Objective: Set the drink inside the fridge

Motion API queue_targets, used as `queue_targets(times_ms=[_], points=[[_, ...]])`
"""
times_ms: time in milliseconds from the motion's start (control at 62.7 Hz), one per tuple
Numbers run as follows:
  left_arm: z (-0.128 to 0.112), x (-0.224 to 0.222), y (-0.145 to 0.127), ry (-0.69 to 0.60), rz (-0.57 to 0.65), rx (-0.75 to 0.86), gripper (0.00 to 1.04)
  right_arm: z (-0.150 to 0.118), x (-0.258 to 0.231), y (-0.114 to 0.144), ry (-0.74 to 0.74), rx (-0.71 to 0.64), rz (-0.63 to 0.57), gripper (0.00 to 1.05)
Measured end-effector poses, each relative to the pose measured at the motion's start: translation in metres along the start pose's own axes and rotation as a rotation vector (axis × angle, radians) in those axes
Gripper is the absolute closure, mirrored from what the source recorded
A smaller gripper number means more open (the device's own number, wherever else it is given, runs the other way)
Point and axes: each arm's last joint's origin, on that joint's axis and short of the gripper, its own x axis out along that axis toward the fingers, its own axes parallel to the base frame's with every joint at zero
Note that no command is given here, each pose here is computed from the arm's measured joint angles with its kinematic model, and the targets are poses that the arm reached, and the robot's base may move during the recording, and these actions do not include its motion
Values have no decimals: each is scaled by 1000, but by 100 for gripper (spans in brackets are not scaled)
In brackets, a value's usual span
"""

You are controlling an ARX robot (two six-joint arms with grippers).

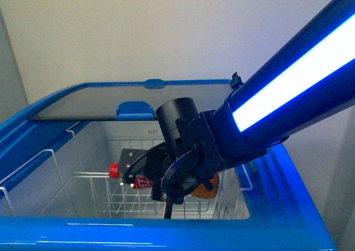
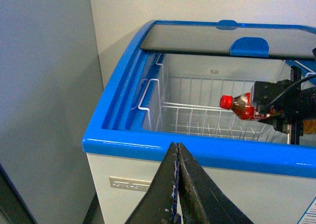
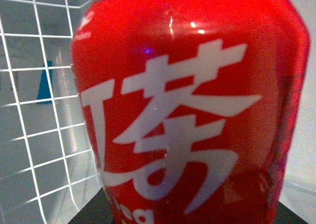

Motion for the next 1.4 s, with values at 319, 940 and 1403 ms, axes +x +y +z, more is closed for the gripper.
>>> queue_targets(times_ms=[319, 940, 1403], points=[[0, 0, 0, 0, 0, 0, 102, -5, 11, 34, 18, -2, 62, 48], [0, 0, 0, 0, 0, 0, 102, -10, -207, -65, -242, 412, -115, 7], [0, 0, 0, 0, 0, 0, 102, -102, -414, 34, -17, 1200, -544, 7]])
